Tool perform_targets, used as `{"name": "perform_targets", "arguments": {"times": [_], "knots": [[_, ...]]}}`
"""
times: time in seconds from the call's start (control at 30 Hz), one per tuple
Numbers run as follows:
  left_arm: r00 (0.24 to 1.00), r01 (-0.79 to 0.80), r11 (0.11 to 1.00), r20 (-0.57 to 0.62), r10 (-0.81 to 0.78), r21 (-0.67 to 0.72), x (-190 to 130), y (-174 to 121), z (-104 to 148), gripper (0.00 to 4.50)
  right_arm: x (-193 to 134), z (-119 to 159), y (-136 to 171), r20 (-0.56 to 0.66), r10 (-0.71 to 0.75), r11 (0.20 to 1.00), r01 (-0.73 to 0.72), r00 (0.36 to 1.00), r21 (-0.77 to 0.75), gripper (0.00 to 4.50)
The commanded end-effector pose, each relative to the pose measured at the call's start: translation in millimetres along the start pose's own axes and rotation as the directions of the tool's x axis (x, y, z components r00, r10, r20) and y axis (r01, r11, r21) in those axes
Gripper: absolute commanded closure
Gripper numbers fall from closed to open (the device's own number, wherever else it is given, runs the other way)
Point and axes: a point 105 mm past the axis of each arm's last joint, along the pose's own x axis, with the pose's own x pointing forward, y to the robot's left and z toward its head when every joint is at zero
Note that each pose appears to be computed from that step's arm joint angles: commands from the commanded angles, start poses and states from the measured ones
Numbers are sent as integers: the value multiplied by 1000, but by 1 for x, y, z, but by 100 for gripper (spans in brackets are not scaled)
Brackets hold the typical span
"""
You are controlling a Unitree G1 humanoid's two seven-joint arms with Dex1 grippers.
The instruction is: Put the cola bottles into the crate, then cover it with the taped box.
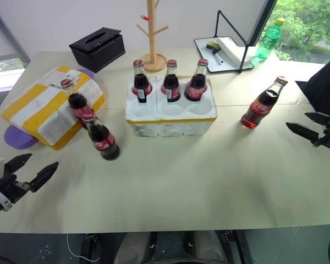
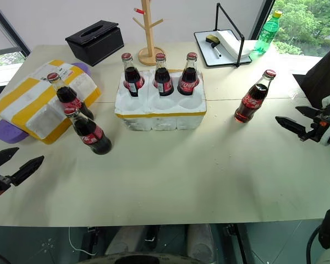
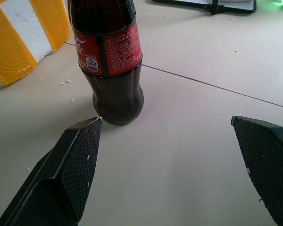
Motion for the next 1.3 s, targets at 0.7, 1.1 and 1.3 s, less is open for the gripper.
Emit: {"name": "perform_targets", "arguments": {"times": [0.7,1.1,1.3], "knots": [[998,3,1000,59,-1,-27,4,0,7,8,-2,28,0,45,12,999,-10,999,-37,0],[980,133,990,152,-125,-44,21,-6,47,8,-19,84,58,96,288,956,-280,953,-93,0],[967,187,982,170,-188,21,36,-10,70,8,-30,112,129,113,553,833,-543,826,-110,0]]}}
